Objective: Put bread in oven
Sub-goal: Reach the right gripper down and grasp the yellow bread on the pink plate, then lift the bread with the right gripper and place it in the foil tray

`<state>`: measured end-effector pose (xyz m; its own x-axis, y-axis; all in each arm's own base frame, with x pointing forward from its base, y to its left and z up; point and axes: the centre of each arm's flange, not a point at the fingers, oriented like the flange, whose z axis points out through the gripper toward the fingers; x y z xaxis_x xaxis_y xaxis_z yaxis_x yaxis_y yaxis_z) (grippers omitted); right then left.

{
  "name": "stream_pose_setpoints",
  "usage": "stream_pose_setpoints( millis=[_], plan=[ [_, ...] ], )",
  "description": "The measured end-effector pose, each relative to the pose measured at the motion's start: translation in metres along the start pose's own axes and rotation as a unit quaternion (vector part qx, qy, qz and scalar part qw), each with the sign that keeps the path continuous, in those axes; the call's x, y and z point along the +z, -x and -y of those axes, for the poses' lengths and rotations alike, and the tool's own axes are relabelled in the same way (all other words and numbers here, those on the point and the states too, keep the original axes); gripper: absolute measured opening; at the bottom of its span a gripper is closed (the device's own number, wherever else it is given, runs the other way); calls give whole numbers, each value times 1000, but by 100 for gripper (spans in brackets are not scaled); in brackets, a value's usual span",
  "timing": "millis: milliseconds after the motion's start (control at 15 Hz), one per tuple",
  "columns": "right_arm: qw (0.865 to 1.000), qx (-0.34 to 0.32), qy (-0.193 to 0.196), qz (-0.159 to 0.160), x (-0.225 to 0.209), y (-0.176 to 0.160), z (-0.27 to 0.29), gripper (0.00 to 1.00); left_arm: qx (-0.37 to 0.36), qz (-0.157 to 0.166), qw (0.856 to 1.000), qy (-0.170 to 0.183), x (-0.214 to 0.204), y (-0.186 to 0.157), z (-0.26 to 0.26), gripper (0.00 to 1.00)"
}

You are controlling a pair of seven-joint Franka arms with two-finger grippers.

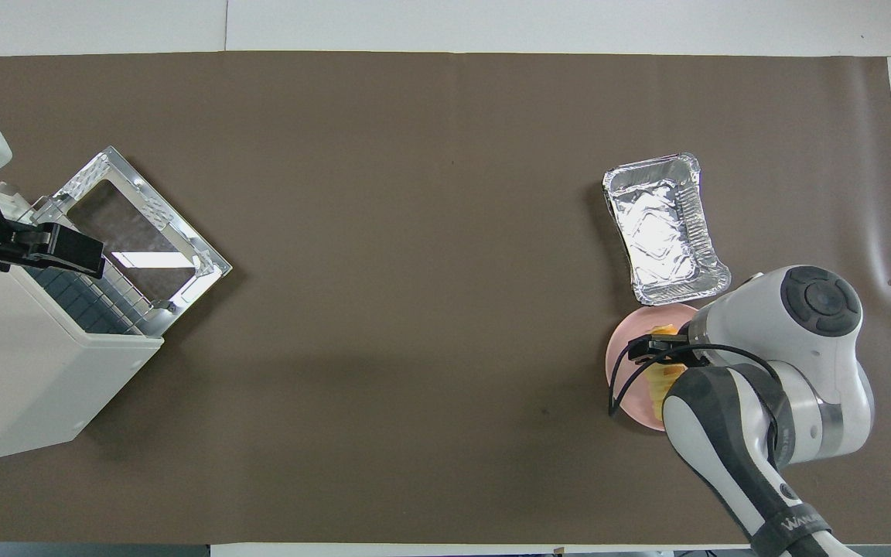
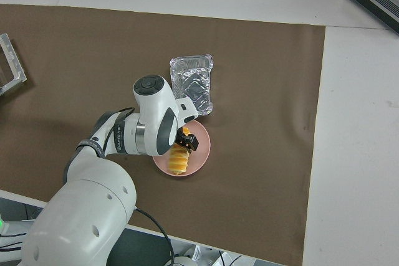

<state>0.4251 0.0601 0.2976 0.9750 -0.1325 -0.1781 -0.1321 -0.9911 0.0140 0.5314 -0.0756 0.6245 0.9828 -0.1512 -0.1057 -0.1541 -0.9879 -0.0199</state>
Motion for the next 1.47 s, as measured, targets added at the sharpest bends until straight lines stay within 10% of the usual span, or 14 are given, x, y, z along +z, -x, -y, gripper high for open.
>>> stream_pose_setpoints(
  millis=[201, 602, 1470],
  plan=[
    [1000, 1, 1, -1, 12, 9, -3, 94, 0, 0, 1000, 0, 0, 0, 0, 100],
    [1000, 1, 4, 10, -3, 14, -5, 33, 0, 0, 1000, 0, 0, 0, 0, 100],
    [995, -88, 0, -43, -160, -88, -30, 15, 0, 0, 1000, 0, 0, 0, 0, 100]
  ],
)
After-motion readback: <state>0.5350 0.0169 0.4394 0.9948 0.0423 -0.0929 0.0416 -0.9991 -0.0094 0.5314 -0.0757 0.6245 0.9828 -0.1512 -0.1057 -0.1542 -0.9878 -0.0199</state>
